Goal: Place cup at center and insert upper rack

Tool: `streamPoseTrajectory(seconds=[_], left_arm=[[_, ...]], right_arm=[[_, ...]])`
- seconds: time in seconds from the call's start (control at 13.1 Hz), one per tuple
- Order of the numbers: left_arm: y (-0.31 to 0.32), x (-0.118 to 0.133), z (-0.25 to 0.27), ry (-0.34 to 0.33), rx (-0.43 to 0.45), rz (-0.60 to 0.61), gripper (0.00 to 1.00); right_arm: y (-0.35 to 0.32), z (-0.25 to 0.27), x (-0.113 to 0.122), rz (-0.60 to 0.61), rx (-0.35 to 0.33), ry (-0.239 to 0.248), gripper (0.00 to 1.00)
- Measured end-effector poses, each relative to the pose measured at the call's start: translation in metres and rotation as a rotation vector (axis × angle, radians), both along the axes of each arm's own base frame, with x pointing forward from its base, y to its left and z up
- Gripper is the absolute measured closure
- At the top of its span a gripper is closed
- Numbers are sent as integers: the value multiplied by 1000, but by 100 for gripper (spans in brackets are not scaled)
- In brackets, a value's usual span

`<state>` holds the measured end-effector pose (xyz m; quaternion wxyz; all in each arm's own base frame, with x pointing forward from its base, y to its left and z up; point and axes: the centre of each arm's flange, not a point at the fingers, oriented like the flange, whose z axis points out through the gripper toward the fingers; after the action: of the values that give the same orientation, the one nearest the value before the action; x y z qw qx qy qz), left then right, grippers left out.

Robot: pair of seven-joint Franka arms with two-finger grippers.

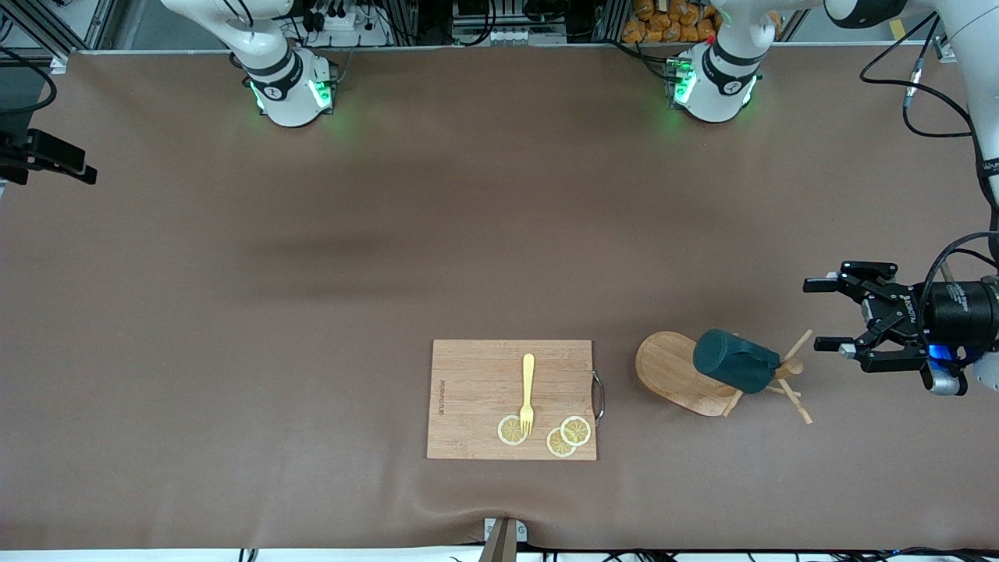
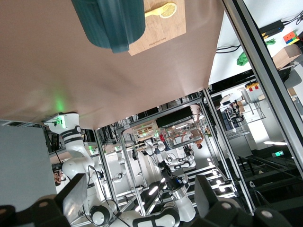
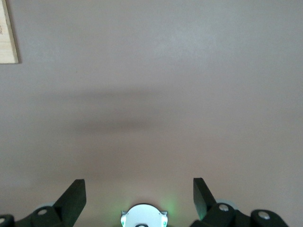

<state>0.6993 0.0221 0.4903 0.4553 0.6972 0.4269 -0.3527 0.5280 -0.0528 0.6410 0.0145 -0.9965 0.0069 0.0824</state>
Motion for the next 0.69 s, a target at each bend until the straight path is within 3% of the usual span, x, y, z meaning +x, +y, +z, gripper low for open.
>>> streamPoseTrajectory(seconds=[0.15,0.69], left_arm=[[-1,-6,8,-34,67,-31,0],[-28,-35,65,-216,371,-183,0]], right_arm=[[1,-1,-2,1,1,14,0],[-1,2,3,2,-18,-26,0]])
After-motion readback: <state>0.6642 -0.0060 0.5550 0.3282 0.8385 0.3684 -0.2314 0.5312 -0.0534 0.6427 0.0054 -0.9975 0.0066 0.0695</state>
